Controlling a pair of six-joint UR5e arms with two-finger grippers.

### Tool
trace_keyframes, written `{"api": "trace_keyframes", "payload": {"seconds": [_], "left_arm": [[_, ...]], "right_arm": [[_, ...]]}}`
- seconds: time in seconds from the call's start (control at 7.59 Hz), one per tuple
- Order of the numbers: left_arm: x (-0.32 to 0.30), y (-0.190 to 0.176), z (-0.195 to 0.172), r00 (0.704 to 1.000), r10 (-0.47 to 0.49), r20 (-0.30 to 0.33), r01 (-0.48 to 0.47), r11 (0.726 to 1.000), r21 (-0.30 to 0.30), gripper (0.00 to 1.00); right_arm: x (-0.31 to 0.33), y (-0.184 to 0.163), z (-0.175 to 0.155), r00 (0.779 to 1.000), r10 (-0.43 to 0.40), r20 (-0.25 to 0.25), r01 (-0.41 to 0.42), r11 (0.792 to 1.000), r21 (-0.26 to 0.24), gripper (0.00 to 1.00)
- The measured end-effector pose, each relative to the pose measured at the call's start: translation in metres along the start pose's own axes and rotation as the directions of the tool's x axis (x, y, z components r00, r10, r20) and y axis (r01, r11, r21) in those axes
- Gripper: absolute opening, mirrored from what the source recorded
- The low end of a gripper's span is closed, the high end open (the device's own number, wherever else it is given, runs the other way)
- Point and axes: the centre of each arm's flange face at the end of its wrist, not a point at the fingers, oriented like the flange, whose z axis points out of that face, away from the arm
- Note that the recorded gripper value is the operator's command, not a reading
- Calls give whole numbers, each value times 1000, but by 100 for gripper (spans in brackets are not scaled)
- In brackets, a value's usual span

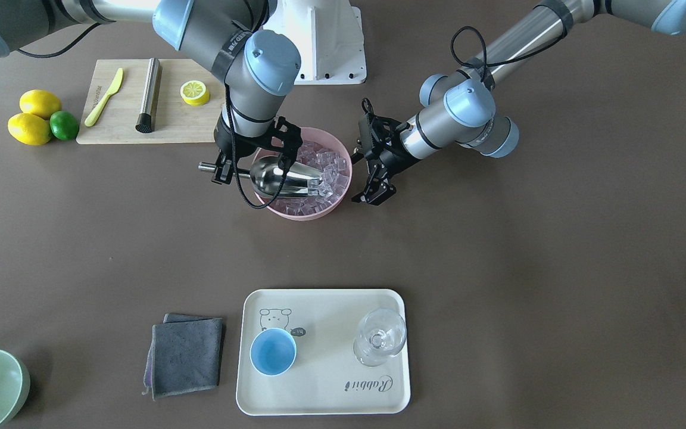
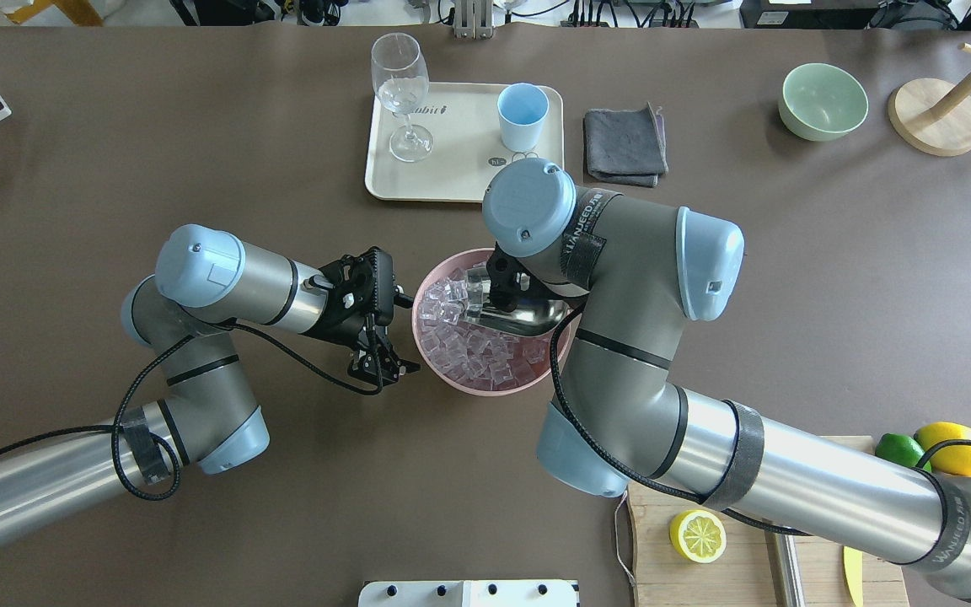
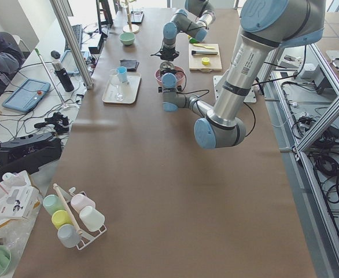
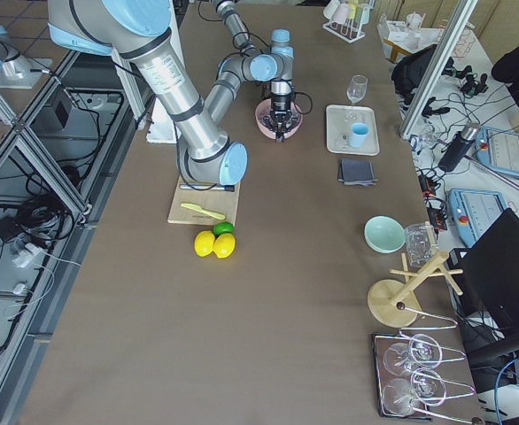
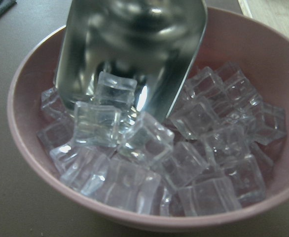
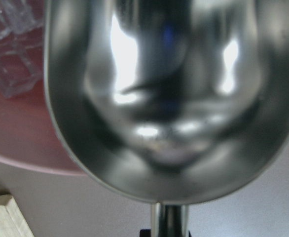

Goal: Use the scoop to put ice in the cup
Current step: 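Dig the scoop into the ice with the right gripper while left steadies bowl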

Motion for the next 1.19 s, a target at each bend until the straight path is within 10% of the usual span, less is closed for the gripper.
{"api": "trace_keyframes", "payload": {"seconds": [1.19], "left_arm": [[-1, 3, 3, 1000, -13, -3, 13, 1000, -23, 98]], "right_arm": [[-2, -15, 7, 999, 43, -32, -39, 993, 109, 0]]}}
